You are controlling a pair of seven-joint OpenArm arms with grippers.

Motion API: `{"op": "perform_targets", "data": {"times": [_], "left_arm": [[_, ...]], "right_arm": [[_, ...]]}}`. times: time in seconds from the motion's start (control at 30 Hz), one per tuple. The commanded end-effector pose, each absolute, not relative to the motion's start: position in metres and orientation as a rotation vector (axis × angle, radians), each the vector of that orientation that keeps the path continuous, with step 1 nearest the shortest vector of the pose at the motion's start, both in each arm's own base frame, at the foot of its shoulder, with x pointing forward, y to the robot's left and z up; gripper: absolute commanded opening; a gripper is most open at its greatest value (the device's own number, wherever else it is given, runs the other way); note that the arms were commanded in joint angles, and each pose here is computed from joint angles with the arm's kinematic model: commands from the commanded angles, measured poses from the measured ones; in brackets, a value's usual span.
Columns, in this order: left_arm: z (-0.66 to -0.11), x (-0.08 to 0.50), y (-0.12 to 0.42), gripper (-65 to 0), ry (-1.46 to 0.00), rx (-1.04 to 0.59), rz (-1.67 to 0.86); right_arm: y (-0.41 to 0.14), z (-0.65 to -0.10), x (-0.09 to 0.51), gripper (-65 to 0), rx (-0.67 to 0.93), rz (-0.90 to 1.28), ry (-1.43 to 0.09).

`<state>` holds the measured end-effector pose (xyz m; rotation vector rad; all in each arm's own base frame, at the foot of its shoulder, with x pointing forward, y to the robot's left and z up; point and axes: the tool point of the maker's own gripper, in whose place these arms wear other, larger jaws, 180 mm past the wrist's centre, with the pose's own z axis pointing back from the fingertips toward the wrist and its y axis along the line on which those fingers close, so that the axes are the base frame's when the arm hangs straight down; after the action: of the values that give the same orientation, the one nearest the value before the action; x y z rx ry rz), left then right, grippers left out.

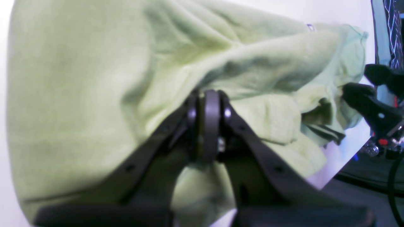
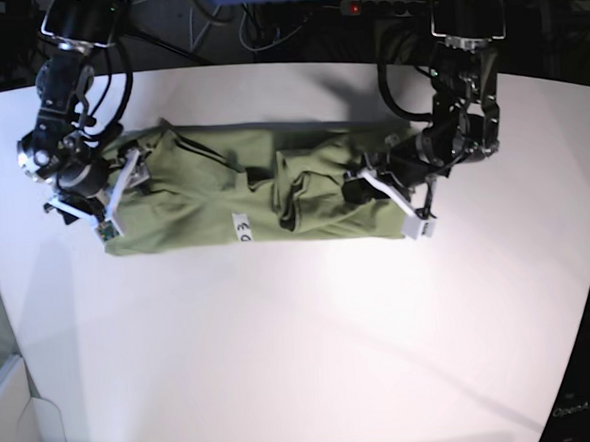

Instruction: Fold the T-shirt properly

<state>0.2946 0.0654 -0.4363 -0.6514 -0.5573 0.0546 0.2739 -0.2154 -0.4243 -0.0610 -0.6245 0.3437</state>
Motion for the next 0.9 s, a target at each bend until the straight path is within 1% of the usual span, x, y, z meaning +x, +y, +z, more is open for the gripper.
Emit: {"op": "perform_targets", "data": {"times": [0.0,0.1,0.33,0.37,0.43,0.47,0.5,0.57,0.6,0.73,0.87], "left_arm": [[-0.435,0.296,0.070,-62.4,-0.554,-0.631,0.043],[-0.435,0.296,0.070,-62.4,-0.554,-0.631,0.043],[-0.435,0.296,0.070,-62.4,-0.554,-0.631,0.043],[-0.435,0.296,0.070,-62.4,-0.554,-0.631,0.043],[-0.435,0.296,0.070,-62.4,-0.554,-0.631,0.043],[-0.436,0.295,0.069,-62.4,-0.553,-0.631,0.043],[-0.436,0.295,0.069,-62.4,-0.553,-0.631,0.043],[-0.435,0.296,0.069,-62.4,-0.554,-0.631,0.042],[-0.435,0.296,0.069,-62.4,-0.554,-0.631,0.042],[-0.434,0.297,0.069,-62.4,-0.556,-0.631,0.041],[-0.434,0.297,0.070,-62.4,-0.556,-0.629,0.041]], "right_arm": [[-0.219,-0.419,0.281,-23.5,-0.063,0.325,-0.653],[-0.221,-0.432,0.274,-26.3,-0.041,0.294,-0.625],[-0.215,-0.440,0.273,-26.6,-0.010,0.287,-0.640],[-0.215,-0.441,0.272,-27.4,-0.009,0.287,-0.639],[-0.213,-0.441,0.273,-32.9,-0.006,0.290,-0.641],[-0.213,-0.441,0.273,-37.7,-0.006,0.290,-0.641],[-0.214,-0.441,0.272,-43.8,-0.007,0.287,-0.641],[-0.214,-0.439,0.273,-59.2,-0.010,0.288,-0.644],[-0.215,-0.439,0.273,-65.0,-0.010,0.289,-0.646],[-0.217,-0.435,0.276,-64.6,-0.019,0.292,-0.654],[-0.220,-0.413,0.286,-64.6,-0.061,0.317,-0.710]]}}
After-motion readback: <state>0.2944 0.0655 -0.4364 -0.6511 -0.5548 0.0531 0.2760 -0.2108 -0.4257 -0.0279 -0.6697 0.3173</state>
